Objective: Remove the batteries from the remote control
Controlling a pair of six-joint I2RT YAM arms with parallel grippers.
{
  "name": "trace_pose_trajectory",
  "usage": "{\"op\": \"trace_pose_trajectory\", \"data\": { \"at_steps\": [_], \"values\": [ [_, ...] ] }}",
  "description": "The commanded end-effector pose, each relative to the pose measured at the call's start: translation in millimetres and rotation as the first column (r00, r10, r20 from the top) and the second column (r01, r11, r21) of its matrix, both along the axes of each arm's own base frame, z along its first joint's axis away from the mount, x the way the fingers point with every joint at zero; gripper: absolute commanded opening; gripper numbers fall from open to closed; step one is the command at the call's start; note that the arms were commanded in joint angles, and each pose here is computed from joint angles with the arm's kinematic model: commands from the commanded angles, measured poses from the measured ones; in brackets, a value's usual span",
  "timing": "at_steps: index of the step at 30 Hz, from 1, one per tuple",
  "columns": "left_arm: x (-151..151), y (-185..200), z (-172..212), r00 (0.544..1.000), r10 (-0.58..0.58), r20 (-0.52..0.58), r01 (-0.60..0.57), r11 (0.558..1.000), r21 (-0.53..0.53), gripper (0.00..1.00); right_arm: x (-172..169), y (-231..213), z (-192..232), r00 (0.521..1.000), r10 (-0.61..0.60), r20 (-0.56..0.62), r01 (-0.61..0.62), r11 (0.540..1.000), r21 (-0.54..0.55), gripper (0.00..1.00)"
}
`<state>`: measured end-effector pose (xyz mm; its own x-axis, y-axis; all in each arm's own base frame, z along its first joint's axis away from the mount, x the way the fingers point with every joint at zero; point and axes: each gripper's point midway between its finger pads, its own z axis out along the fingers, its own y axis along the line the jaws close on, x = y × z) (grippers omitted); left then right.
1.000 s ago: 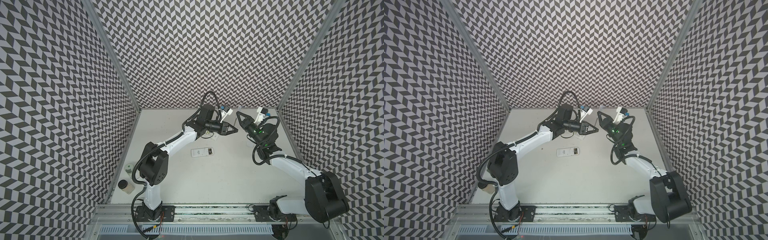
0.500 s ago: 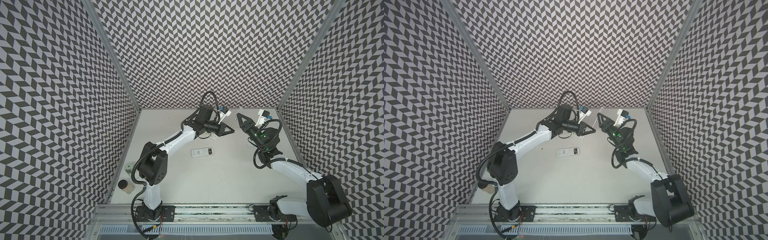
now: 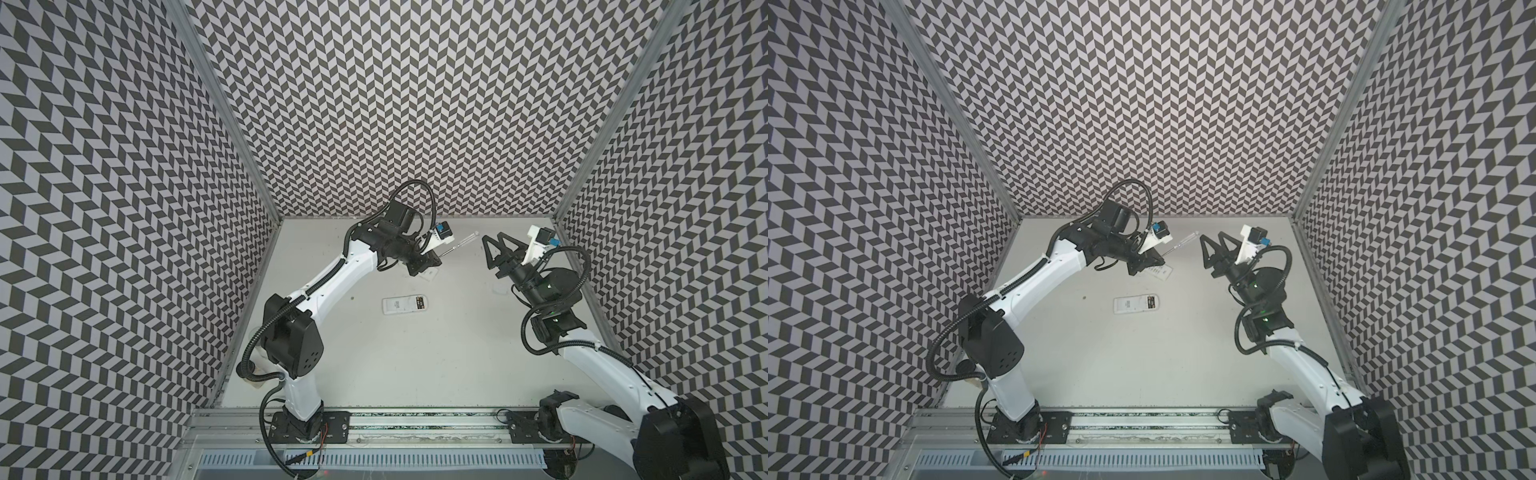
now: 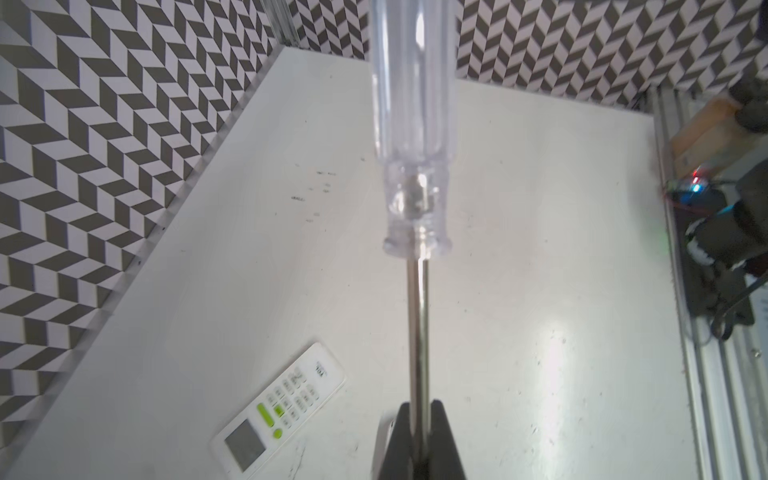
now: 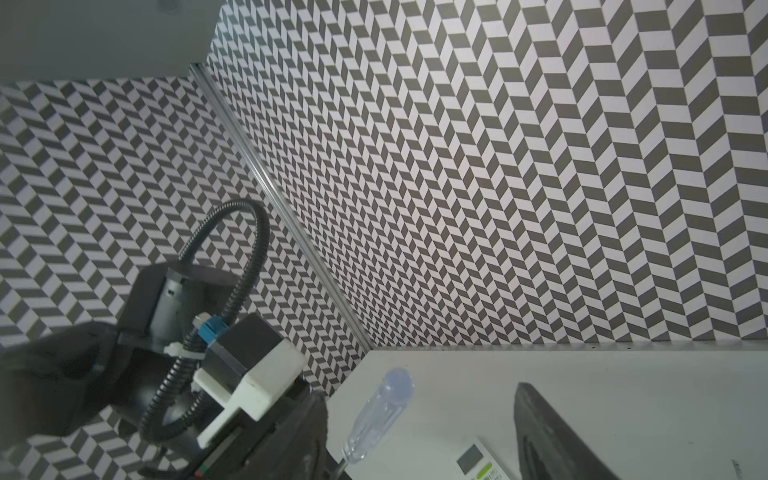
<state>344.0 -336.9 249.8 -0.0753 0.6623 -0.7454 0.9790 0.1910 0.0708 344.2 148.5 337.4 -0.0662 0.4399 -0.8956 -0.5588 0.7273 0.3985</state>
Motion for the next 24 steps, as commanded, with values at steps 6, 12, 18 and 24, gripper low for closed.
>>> {"op": "trace_pose_trajectory", "data": {
  "at_steps": [6,12,18,24],
  "values": [
    [-26,55,-11,0.972,-0.212,0.102,0.173,0.937,0.303,0.0,-41,28,-15,0.966,0.185,0.179,-0.099,0.909,-0.404,0.67],
    [-34,73,-23,0.953,-0.289,0.092,0.231,0.887,0.399,0.0,-69,50,-35,0.91,0.345,0.23,-0.199,0.849,-0.49,0.66],
    [-56,68,-19,0.918,-0.39,0.069,0.338,0.864,0.374,0.0,-81,73,-59,0.874,0.433,0.22,-0.254,0.794,-0.552,0.66],
    [-72,58,-17,0.894,-0.445,0.048,0.404,0.848,0.341,0.0,-88,91,-70,0.848,0.489,0.203,-0.314,0.774,-0.55,0.63]
  ]
}}
